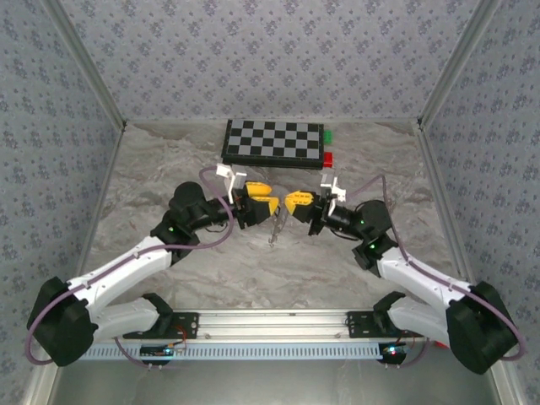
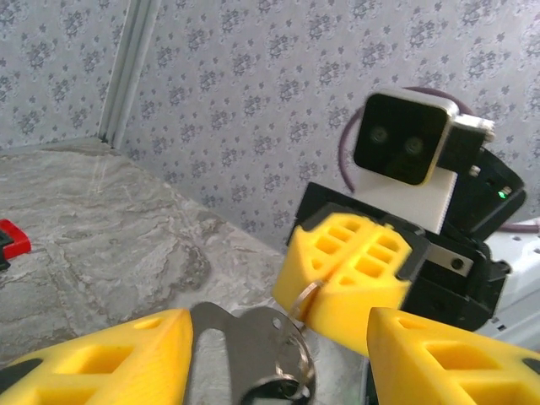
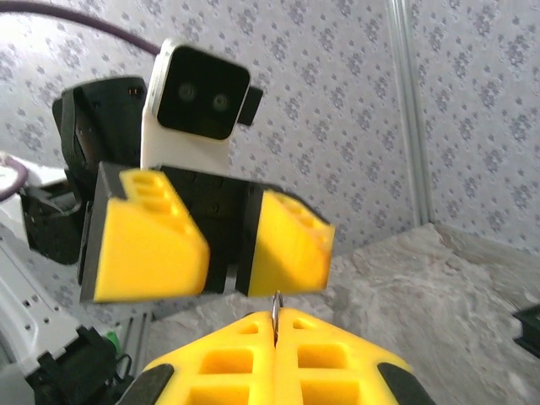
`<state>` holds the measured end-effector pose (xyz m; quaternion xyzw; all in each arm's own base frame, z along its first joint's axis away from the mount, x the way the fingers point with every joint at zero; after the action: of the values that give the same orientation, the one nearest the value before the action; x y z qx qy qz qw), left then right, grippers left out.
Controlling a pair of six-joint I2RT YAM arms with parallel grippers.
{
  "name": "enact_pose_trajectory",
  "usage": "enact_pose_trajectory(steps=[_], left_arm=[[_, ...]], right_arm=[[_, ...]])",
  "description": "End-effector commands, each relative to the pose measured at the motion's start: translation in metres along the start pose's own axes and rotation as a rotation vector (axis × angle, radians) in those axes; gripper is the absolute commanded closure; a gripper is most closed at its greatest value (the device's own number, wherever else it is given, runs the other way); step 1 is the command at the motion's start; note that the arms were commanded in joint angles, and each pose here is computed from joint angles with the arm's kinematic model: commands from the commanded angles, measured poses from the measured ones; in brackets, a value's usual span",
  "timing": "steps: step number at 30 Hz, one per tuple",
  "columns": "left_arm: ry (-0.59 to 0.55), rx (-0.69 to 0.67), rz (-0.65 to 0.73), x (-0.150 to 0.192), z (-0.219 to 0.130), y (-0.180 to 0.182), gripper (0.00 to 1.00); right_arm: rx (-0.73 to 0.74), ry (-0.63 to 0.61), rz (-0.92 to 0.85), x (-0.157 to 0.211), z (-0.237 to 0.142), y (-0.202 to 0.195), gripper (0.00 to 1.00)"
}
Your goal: Put the keys on the keyring
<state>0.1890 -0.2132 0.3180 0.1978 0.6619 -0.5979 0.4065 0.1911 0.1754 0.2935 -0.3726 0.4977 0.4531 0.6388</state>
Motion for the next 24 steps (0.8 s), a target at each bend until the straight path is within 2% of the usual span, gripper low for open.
enact_pose_trajectory(steps=[1,13,24], left_arm=[[-0.059,0.055,0.041,-0.016,-0.009,-0.017,0.45],[-0.040,0.028,0.023,-0.015,-0.010,-0.012,0.54],[-0.037,0.001,0.012,-0.016,-0.005,-0.007,0.70]], right_arm=[[-0.088,-0.123,-0.022,-0.029,0.010,0.000,1.00],[-0.121,-0.124,0.024,-0.025,0.020,-0.005,1.00],[-0.131,-0.109,0.031,-0.023,0.022,-0.003,1.00]])
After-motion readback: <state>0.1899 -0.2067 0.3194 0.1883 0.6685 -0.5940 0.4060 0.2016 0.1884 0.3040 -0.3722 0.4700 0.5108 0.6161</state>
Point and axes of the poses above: each hand's point on the last joint's axis, 136 mm out from that joint toward the fingers, its own z axis out along the fingers, its own y axis along the line the jaws close on, x = y × z, the point moved 10 cm from there along -z, back along the fingers, and after that the axes turned 13 degrees about -z, right-handed, at the moved point
